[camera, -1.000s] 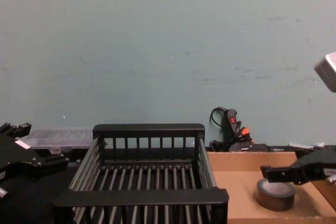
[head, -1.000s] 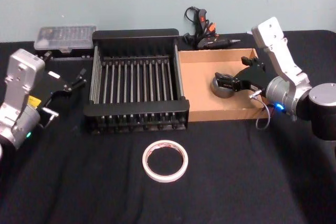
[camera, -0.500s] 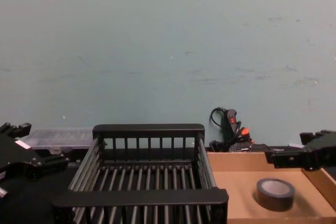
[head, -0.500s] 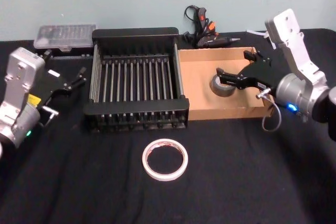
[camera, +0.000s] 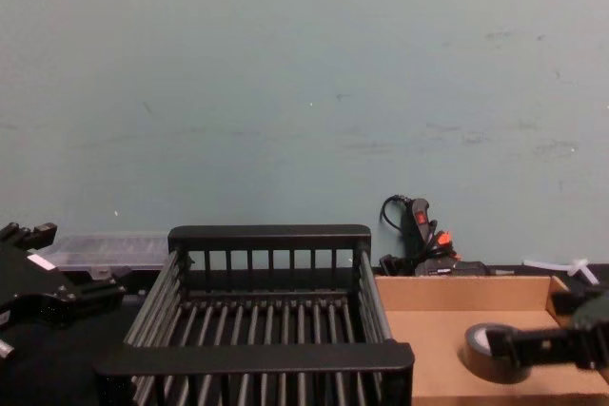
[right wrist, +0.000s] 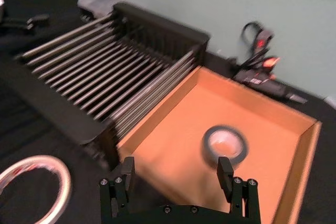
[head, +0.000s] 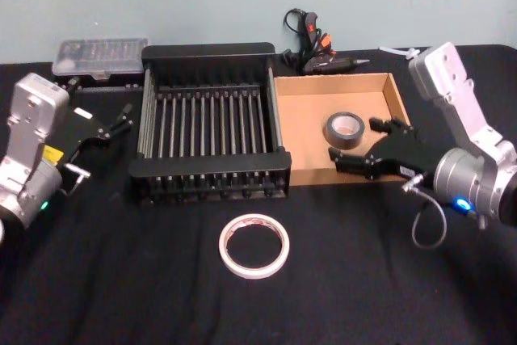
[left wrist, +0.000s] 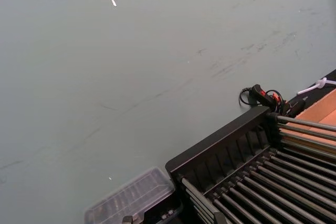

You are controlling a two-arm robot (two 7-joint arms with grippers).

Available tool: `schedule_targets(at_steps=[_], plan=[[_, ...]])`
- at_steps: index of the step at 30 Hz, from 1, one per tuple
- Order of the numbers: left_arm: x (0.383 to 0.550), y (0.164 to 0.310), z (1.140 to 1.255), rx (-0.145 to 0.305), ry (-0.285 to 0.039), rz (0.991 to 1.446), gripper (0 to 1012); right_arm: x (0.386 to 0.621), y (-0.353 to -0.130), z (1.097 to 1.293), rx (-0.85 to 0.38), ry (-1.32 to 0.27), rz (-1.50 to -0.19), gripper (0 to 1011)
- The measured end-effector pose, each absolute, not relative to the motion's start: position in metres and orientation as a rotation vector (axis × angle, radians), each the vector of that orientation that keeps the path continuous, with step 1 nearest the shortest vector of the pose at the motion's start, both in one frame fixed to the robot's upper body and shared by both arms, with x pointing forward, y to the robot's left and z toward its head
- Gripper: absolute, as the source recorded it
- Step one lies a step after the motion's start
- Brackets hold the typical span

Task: Pick up the white tape and place it into the black box , Pick up the silver tape and place it into the brown box.

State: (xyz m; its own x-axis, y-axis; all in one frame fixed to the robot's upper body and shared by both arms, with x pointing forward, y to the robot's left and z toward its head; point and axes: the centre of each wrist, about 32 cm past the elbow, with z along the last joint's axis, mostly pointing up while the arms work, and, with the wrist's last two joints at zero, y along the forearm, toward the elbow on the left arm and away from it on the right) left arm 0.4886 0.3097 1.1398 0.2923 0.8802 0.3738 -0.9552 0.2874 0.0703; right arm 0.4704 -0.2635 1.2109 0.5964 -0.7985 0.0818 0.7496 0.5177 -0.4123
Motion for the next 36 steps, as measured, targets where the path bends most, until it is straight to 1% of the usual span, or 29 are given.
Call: schedule_targets(at_steps=[6,15,27,36], plan=[[0.489,0.310,1.140,0.304,-0.285,1.248,1001,0.459,-0.260,1.207,-0.460,0.159,-0.889,1002],[0.489,0.310,1.140,0.304,-0.285,1.248,1001,0.454,-0.251,1.200,-0.482,0.203,-0.831,1002],[0.489,0.310,1.140,0.304,-0.285,1.248,1001,0.463,-0.228,1.193,-0.503,0.226,-0.761,1002],[0.489,0.310,1.140,0.304,-0.285,1.248,1001,0.472,-0.213,1.188,-0.539,0.208,-0.720,1002]])
